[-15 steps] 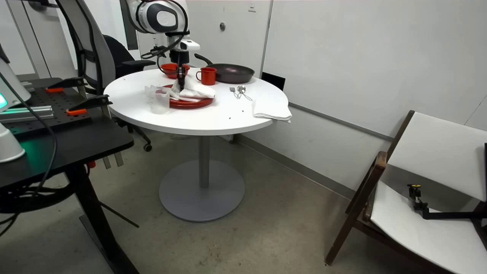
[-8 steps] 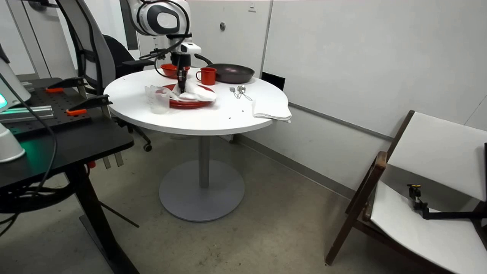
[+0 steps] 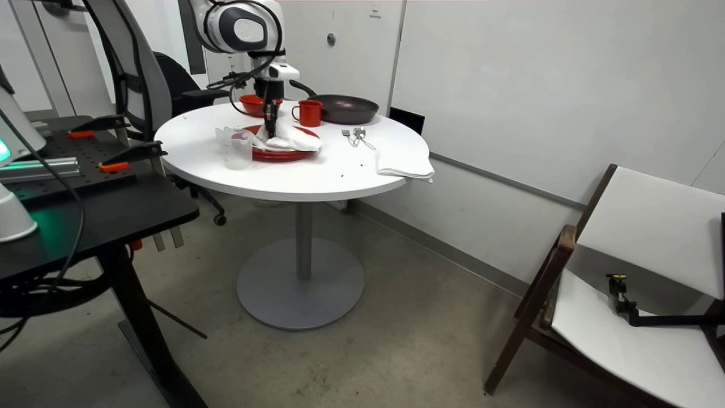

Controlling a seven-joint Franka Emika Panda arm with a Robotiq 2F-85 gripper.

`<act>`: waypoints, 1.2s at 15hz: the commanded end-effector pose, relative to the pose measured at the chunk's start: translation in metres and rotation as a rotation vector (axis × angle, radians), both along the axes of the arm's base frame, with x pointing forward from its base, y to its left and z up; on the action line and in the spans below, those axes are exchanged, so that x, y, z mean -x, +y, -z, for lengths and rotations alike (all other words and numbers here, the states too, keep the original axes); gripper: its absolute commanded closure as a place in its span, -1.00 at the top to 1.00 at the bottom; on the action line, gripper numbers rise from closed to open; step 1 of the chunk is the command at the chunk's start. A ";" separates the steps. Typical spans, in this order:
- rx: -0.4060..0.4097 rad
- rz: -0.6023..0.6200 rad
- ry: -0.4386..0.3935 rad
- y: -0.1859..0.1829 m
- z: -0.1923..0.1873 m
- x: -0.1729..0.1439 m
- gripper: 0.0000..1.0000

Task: Use the tea towel to wipe the plate

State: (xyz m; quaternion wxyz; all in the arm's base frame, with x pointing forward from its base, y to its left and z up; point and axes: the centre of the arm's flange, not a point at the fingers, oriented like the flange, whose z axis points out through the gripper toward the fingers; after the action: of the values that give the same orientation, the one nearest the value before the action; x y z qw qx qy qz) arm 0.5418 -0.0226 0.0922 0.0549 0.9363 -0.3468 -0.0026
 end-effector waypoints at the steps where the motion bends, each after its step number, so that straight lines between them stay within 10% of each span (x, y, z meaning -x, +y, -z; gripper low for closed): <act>1: -0.028 -0.041 0.003 0.022 -0.003 -0.015 -0.82; 10: -0.118 -0.185 -0.012 0.093 0.000 -0.048 -0.85; 18: -0.077 -0.145 -0.017 0.063 -0.002 -0.051 -0.84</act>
State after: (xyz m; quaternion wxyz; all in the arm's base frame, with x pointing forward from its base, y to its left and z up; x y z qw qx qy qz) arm 0.5854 0.0576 0.0938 0.0129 0.9633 -0.2679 -0.0048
